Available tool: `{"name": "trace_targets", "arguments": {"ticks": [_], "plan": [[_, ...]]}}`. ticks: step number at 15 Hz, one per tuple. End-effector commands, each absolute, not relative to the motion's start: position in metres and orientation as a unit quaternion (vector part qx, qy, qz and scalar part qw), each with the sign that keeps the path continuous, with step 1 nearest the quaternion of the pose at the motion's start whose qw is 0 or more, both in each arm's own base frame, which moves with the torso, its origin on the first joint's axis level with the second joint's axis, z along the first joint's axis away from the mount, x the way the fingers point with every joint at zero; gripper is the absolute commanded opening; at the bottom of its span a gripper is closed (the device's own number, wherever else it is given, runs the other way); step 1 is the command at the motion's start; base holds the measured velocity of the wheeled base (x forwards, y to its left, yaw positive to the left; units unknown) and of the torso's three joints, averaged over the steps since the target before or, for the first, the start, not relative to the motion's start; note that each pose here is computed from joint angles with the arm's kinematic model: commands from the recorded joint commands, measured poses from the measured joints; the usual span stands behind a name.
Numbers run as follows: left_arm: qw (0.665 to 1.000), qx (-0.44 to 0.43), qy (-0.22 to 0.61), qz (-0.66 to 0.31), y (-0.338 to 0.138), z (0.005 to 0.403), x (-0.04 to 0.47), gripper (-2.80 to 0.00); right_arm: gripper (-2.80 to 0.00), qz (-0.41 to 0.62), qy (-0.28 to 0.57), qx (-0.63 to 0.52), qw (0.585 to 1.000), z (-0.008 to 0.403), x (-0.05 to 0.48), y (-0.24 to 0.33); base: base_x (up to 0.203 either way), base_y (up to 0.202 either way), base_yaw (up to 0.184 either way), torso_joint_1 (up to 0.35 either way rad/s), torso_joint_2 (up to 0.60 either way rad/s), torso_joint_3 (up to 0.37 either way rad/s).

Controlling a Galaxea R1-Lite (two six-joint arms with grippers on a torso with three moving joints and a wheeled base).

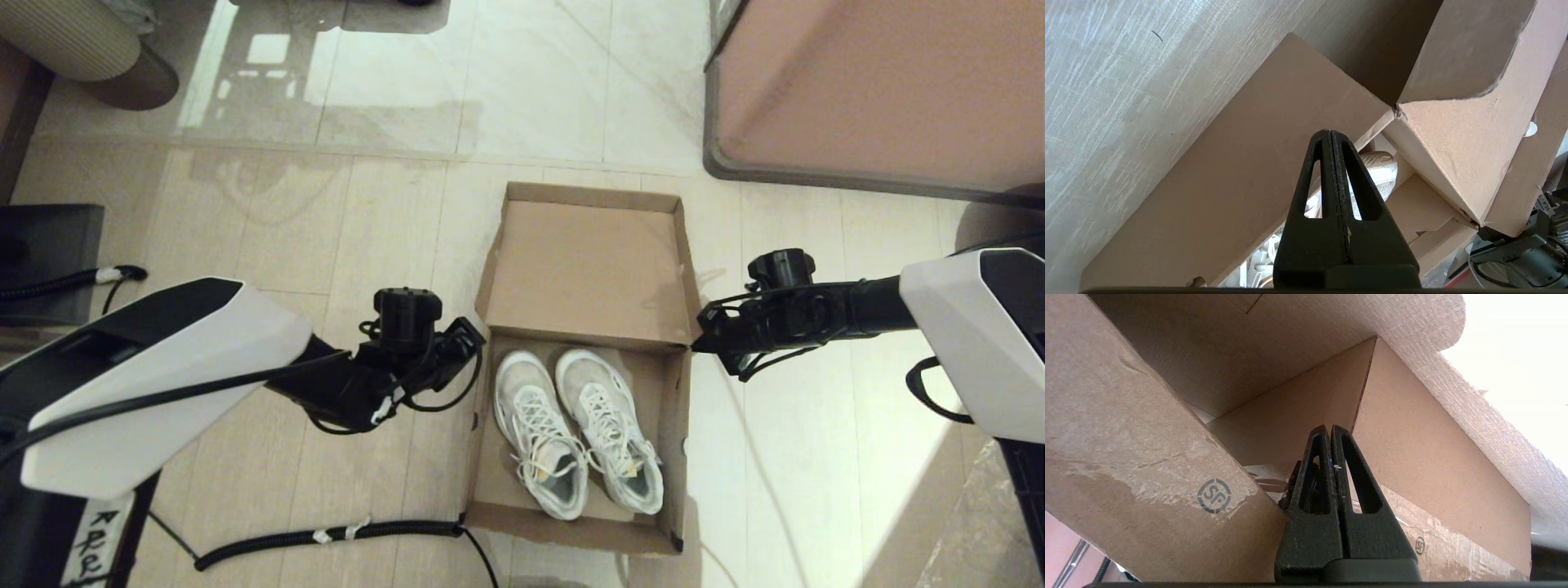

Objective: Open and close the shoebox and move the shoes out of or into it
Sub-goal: Close the shoe box

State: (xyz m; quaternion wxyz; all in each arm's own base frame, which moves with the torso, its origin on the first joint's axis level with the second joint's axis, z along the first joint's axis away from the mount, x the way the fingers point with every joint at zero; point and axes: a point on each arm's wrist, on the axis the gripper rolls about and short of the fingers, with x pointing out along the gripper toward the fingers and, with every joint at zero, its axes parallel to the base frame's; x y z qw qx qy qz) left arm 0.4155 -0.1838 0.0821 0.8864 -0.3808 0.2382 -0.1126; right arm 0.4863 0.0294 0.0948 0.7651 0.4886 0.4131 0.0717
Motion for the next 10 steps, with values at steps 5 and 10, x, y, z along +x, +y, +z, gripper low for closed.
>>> {"name": "trace_targets", "arguments": {"ticks": [5, 10], "plan": [[0.883, -0.364, 0.274, -0.114, -0.202, 0.069, 0.388, -2.80, -2.80, 0.073, 0.410, 0.491, 0.765, 0.096, 0.487, 0.029, 0.000, 0.000, 0.000, 0.000, 0.00, 0.000], [0.882, -0.356, 0.286, -0.113, -0.199, 0.077, 0.364, -2.80, -2.80, 0.053, 0.417, 0.490, 0.763, 0.090, 0.484, 0.027, 0.000, 0.000, 0.000, 0.000, 0.00, 0.000]]}}
